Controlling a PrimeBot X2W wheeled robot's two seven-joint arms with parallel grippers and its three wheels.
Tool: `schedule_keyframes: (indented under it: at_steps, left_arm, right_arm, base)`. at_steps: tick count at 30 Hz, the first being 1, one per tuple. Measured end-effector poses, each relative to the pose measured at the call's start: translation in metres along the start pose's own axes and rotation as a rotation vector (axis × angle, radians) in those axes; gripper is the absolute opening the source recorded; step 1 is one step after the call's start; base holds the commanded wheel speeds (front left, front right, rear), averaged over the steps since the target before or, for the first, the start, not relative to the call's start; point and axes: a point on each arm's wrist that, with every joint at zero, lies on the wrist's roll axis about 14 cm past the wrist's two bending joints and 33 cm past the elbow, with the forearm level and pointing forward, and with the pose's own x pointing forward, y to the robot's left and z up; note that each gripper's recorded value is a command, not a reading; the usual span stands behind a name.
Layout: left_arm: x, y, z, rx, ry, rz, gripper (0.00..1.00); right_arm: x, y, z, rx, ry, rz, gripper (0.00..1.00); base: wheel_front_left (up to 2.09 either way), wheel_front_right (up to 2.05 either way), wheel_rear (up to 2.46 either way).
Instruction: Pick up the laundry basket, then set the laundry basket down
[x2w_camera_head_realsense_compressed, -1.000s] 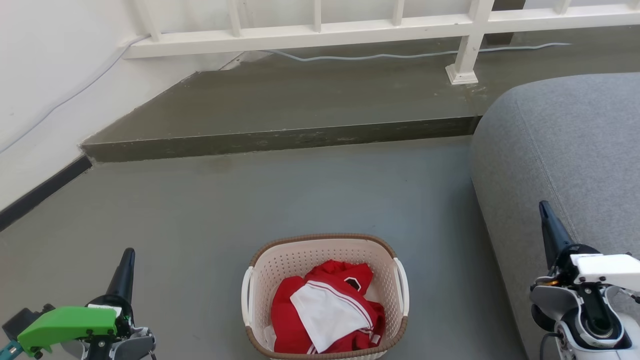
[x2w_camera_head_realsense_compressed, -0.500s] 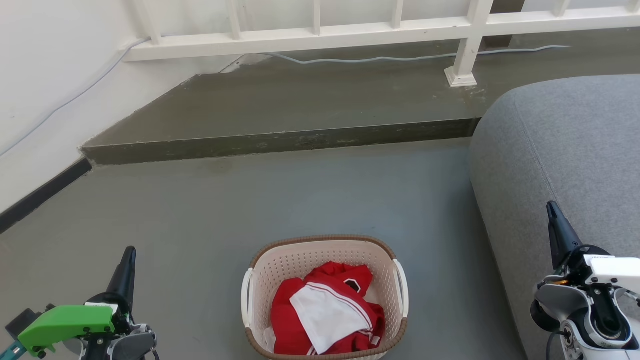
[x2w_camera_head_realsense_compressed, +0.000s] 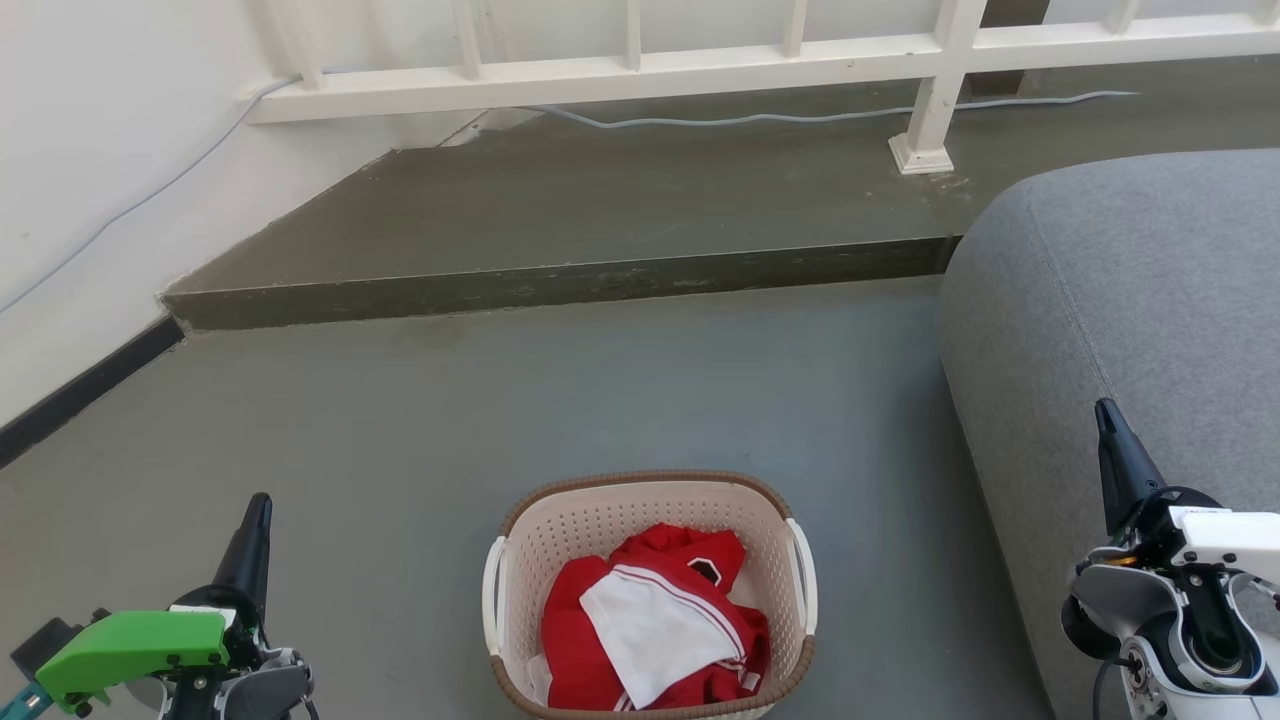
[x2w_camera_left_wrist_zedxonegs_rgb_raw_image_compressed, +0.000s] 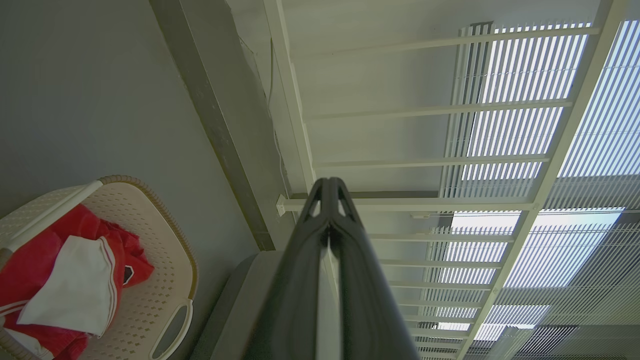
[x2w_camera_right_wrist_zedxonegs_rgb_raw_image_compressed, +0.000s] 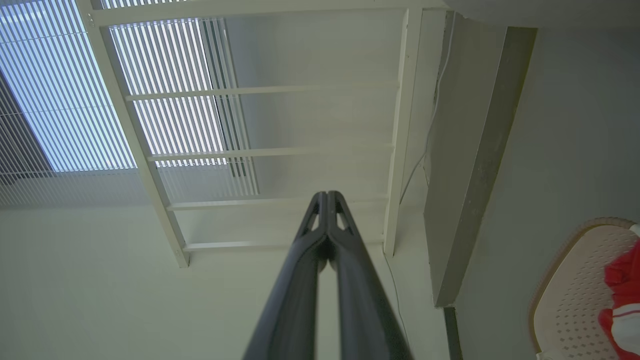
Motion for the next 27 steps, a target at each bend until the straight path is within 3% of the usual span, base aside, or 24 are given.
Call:
schedule_keyframes:
  at_steps: [27]
  left_arm:
    - [0.0011,-0.0014,0.0001,-0.001,-0.001,-0.004,0.0]
  right_arm:
    - [0.0016,-0.0001,0.0007,0.001,0.002,-0.001,0.0]
  base:
    - [0.0,0.0,0.0]
